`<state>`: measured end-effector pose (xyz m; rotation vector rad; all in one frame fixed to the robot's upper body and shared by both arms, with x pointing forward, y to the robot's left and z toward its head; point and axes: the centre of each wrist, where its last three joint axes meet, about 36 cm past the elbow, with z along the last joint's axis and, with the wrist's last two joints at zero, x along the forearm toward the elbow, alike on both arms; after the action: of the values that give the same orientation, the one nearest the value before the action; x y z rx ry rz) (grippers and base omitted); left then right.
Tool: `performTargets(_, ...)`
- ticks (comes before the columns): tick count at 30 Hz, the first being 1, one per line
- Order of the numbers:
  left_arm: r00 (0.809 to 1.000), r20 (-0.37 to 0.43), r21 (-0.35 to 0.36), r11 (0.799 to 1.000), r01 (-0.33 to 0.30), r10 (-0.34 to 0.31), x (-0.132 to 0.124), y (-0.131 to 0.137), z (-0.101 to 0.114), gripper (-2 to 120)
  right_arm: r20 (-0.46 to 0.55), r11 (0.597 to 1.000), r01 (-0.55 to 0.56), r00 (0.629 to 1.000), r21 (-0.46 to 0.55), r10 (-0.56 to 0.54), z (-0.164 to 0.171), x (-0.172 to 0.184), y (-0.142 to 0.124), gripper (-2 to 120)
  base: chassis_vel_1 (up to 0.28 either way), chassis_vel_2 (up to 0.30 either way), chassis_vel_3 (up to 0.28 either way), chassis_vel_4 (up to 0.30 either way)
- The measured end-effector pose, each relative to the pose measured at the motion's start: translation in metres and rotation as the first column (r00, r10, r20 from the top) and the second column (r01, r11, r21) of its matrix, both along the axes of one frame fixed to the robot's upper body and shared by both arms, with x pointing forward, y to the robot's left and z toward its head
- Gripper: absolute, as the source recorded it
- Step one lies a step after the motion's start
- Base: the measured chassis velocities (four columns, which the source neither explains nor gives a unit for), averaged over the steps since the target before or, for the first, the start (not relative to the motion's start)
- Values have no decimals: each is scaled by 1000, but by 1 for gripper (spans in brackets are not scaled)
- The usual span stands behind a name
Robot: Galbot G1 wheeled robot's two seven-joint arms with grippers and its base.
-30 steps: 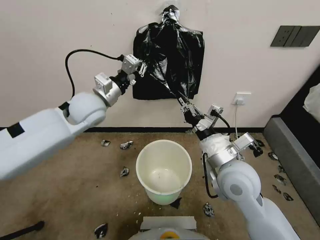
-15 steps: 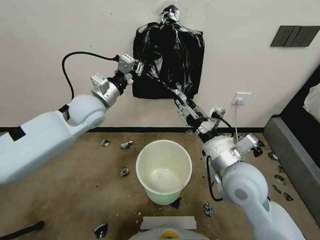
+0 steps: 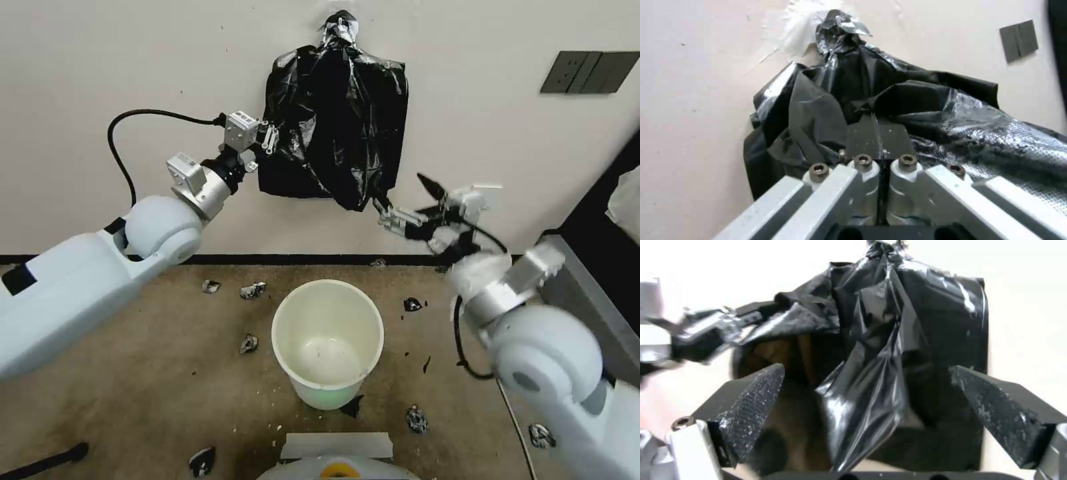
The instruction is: Place a trash bag onto the trash bin.
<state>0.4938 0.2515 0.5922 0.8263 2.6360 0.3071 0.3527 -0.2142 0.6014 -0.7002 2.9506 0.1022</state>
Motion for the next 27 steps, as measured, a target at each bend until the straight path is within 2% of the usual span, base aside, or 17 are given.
performTargets(2,1000,-1,6,1000,-3,3,-1,2,0,0,6,995,2,1000,-103,-1,14,16,-1,100,0,0,0,0)
performTargets(4,1000,-1,8,1000,-4,4,-1,3,0,0,7,992,3,1000,-127,-2,17,20,0,100,0,0,0,0)
performTargets(6,1000,-1,7,1000,-7,7,-3,6,0,0,12,976,-13,1000,-219,17,32,37,10,100,0,0,0,0)
performTargets(8,1000,-2,6,1000,-8,8,-4,6,-1,0,12,972,-19,1000,-235,22,35,40,12,100,0,0,0,0)
performTargets(10,1000,-5,-4,1000,-9,9,-7,6,-2,0,0,949,-42,999,-313,45,42,52,29,100,0,0,0,0)
performTargets(12,1000,2,-10,1000,-30,30,-16,16,0,0,-14,935,-58,998,-349,56,45,65,46,100,0,0,0,0)
performTargets(13,1000,2,-10,1000,-30,30,-16,16,0,0,-14,935,-58,998,-349,56,45,65,46,100,0,0,0,0)
performTargets(15,998,0,-2,998,-67,67,-30,33,0,0,-21,914,-72,997,-399,69,51,80,73,100,0,0,0,0)
performTargets(17,998,0,-1,998,-67,67,-31,33,0,0,-23,912,-72,997,-404,68,52,81,74,100,0,0,0,0)
performTargets(19,997,-5,3,997,-71,71,-35,36,-2,0,-40,872,-49,999,-488,33,53,83,85,100,0,0,0,0)
performTargets(27,998,-7,5,998,-69,69,-36,36,-2,0,-8,818,12,1000,-576,-20,46,83,78,99,0,0,0,0)
